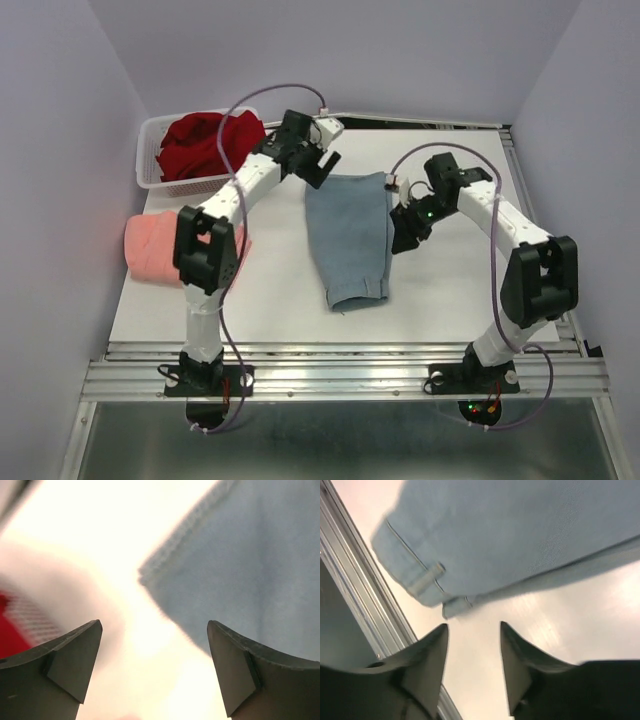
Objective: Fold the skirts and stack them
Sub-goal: Fold the skirt
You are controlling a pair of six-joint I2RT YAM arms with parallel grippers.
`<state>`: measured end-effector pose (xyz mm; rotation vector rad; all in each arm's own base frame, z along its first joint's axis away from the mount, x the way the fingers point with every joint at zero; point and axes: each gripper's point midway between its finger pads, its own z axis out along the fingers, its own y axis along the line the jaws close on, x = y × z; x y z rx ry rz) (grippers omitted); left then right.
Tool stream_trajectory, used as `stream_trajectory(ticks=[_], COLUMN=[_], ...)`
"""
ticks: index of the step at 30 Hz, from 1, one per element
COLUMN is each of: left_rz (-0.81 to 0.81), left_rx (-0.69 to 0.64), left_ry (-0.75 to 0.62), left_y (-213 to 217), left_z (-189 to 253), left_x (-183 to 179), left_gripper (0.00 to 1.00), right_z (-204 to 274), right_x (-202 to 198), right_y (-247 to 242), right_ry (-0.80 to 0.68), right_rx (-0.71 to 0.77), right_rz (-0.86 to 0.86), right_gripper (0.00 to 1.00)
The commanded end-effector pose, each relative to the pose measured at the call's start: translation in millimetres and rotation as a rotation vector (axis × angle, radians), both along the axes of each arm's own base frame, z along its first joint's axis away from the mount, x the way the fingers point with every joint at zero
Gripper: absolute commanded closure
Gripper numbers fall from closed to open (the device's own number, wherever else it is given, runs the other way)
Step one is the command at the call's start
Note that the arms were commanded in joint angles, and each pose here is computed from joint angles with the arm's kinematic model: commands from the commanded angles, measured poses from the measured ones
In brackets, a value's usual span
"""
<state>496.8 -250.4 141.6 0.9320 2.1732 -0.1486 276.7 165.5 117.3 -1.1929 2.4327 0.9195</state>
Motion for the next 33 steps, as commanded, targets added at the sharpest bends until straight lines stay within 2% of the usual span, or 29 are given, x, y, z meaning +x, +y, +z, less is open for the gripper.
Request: stream_trajectory(ticks=[1,2,3,4,5,6,7,10,11,12,13,17,20,22,25,26,29,33], left_rz=[0.043,0.038,0.039,0.040,0.064,0.067,0.073,0.067,0.023,0.015,-0.008,-0.096,-0.202,-0.289,-0.459,-0.557,-0.638,-0.633], left_rx=[-0.239,-0.265,-0.318,-0.344,-0.367,-0.418,-0.416,-0.436,-0.441,-0.452,-0.458,-0.438,-0.335,-0.236,-0.075,0.039,0.123,0.197], left_ry=[-0.312,-0.314,-0.375,-0.383,-0.339,-0.402,-0.377,-0.384,-0.372,-0.373,-0.339,-0.276,-0.231,-0.175,-0.178,-0.187,-0.223,-0.288], left_y=[12.3,15.9,21.7,24.7,31.7,37.9,42.2,52.9,49.9,51.7,49.6,46.4,44.8,42.8,20.0,11.5,2.6,-8.6], left_z=[149.9,153.9,181.4,183.9,164.6,188.2,171.8,173.4,171.7,175.2,163.8,135.2,102.5,72.4,40.2,11.0,-15.0,-27.7], left_x=[-23.1,-30.2,-41.7,-48.1,-57.4,-67.7,-75.6,-97.2,-105.6,-114.1,-121.8,-147.2,-167.0,-188.1,-237.8,-267.9,-307.5,-315.4], left_gripper=[0.01,0.01,0.01,0.01,0.01,0.01,0.01,0.01,0.01,0.01,0.02,0.05,0.05,0.10,0.13,0.13,0.12,0.03], right_z=[71.2,79.6,80.3,90.8,93.0,97.5,94.5,89.2,87.3,80.8,69.7,17.1,-19.5,-46.4,-77.4,-82.9,-96.0,-101.3], right_x=[29.1,33.4,43.3,37.5,37.8,45.0,44.6,42.4,38.8,38.1,37.4,21.8,8.7,5.2,1.6,1.8,2.5,4.0], right_y=[42.9,50.9,60.8,74.4,85.3,95.9,106.3,137.1,145.9,151.4,152.3,156.9,153.4,150.9,148.3,148.3,148.5,148.8], right_ry=[-0.055,-0.037,-0.013,0.101,0.145,0.140,0.246,0.359,0.383,0.343,0.401,0.455,0.479,0.520,0.568,0.573,0.599,0.605], right_rx=[0.277,0.330,0.390,0.471,0.506,0.548,0.562,0.609,0.629,0.683,0.681,0.633,0.589,0.552,0.509,0.504,0.486,0.479], right_rz=[-0.115,-0.122,-0.122,-0.131,-0.119,-0.101,-0.134,-0.173,-0.172,-0.137,-0.163,-0.172,-0.187,-0.217,-0.249,-0.250,-0.268,-0.276], right_gripper=[0.44,0.38,0.33,0.31,0.30,0.30,0.30,0.29,0.29,0.29,0.29,0.30,0.30,0.32,0.35,0.36,0.38,0.38])
